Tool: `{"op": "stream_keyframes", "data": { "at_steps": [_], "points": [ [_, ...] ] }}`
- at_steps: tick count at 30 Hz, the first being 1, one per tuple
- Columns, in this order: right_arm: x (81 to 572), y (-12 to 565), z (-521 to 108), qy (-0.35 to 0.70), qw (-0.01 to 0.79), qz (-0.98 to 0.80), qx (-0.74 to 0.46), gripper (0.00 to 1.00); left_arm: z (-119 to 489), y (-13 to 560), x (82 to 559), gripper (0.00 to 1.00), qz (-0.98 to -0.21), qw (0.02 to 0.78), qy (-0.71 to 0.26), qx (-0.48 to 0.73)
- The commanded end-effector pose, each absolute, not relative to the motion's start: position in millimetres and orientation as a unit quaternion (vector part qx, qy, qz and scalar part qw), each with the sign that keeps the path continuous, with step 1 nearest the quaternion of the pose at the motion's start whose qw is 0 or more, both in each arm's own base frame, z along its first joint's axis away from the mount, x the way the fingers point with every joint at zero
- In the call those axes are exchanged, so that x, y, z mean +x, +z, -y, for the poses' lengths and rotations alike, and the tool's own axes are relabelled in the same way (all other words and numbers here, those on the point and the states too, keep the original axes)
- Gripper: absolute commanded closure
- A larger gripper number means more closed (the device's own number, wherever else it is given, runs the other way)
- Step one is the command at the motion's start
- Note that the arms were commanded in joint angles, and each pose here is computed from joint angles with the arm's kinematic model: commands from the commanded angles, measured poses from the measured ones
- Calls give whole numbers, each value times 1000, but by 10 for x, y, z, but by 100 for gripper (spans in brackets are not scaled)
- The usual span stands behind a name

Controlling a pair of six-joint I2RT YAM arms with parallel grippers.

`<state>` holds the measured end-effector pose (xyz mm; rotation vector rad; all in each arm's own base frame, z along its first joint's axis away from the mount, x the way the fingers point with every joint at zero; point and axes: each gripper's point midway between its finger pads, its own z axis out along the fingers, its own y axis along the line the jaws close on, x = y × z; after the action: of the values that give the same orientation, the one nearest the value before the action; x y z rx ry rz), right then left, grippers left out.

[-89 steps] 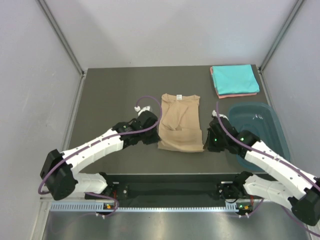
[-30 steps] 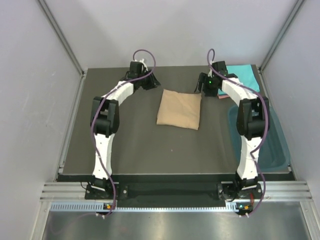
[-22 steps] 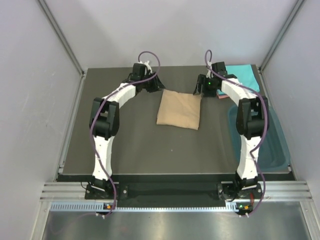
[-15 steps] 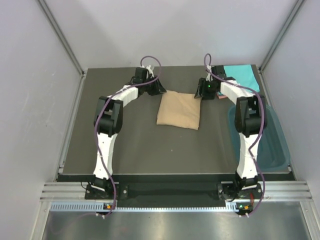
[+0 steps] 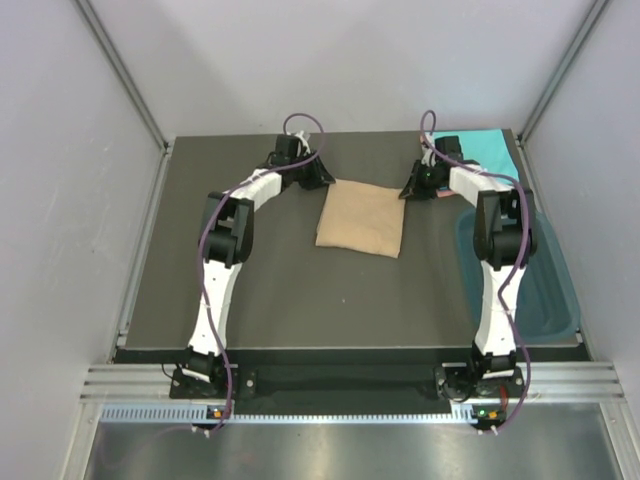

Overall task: Fold and stack the t-shirts
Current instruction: Fold the tshirt

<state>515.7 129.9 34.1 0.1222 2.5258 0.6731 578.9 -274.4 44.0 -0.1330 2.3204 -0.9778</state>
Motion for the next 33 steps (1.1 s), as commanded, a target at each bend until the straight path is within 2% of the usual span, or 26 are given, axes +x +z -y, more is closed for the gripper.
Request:
{"op": "stream_keyframes", "data": {
  "at_steps": [1, 4, 5, 7, 8, 11, 15, 17, 18, 20, 24, 33],
  "points": [
    [5344, 384, -1245, 258, 288, -921, 50, 92, 2639, 496, 5862, 67, -879, 308, -358, -64],
    [5398, 559, -1232, 261, 295, -918, 53, 83, 2546, 762, 5870, 66, -876, 324, -354, -57],
    [5414, 618, -1219, 260, 301, -916, 54, 70, 2503, 843, 5878, 66, -875, 330, -349, -56],
    [5429, 864, -1190, 258, 318, -910, 58, 62, 2340, 1052, 5869, 65, -878, 338, -333, -60],
    [5417, 944, -1176, 255, 322, -910, 60, 53, 2258, 1120, 5873, 65, -880, 343, -320, -68],
    [5284, 1232, -1191, 260, 328, -907, 49, 44, 2087, 1352, 5741, 65, -889, 342, -298, -69],
    [4893, 1333, -1294, 278, 291, -915, 16, 44, 2083, 1437, 5218, 64, -894, 318, -313, -41],
    [4664, 1404, -1350, 278, 281, -918, -8, 46, 2143, 1452, 5039, 64, -888, 314, -336, -29],
    [4481, 1384, -1364, 279, 269, -922, -14, 48, 2178, 1370, 4794, 64, -890, 297, -344, -24],
    [4265, 1324, -1360, 272, 252, -928, -24, 51, 2220, 1321, 4615, 60, -890, 295, -347, -11],
    [3777, 1135, -1294, 247, 219, -943, -43, 55, 2330, 1171, 4193, 59, -888, 286, -360, 25],
    [3329, 641, -1420, 223, 188, -954, -74, 57, 2467, 727, 3866, 57, -902, 270, -332, 59]
  ]
}}
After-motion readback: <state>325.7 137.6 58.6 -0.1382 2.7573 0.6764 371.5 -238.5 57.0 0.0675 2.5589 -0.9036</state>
